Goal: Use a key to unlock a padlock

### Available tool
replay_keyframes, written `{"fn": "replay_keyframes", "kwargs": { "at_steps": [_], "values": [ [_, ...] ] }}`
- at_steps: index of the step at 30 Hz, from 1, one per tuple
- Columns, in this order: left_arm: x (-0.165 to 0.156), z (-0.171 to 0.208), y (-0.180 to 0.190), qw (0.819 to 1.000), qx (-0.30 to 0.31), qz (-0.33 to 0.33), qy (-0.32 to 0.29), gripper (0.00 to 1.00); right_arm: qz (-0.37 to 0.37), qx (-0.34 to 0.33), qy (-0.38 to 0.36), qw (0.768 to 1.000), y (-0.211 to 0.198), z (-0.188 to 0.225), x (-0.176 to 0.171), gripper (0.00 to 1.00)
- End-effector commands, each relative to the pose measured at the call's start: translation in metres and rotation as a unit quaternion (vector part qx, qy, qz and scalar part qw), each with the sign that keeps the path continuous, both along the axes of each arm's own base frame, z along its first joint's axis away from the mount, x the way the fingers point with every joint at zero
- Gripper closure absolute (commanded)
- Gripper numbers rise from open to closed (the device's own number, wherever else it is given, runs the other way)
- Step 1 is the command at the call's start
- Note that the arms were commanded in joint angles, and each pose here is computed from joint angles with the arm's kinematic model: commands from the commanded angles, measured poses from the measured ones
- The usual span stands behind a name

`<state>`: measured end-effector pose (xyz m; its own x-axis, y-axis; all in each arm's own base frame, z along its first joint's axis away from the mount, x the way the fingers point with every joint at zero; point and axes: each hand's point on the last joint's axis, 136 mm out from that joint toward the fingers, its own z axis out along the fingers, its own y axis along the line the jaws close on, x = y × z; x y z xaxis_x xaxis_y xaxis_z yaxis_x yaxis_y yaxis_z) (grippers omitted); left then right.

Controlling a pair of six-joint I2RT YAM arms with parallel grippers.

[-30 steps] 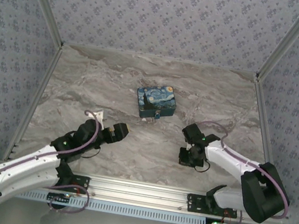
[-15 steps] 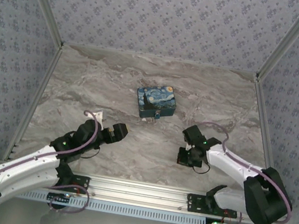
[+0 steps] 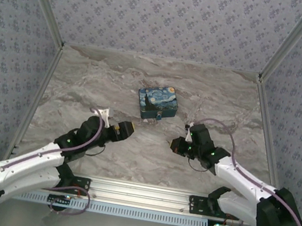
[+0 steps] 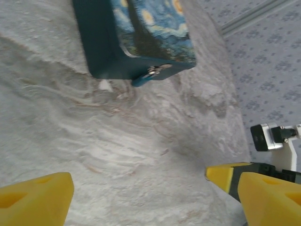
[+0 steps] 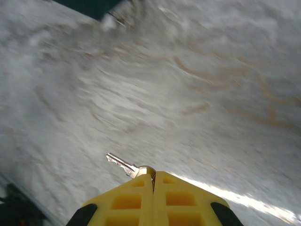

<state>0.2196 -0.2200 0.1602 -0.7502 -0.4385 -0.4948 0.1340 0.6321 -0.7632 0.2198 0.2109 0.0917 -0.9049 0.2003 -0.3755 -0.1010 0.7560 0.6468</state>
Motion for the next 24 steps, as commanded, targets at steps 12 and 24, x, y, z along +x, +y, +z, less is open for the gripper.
{"fn": "replay_keyframes", "kwargs": {
  "at_steps": [12,24],
  "values": [
    [0.011,0.080,-0.066,0.990,-0.058,-0.089,-0.091,0.34,0.009,0.130,-0.106,0.986,0.044,0.095,0.013,1.00],
    [0.013,0.077,-0.092,0.990,-0.045,-0.103,-0.089,0.46,0.019,0.151,-0.126,0.980,0.062,0.119,0.005,1.00]
  ]
}}
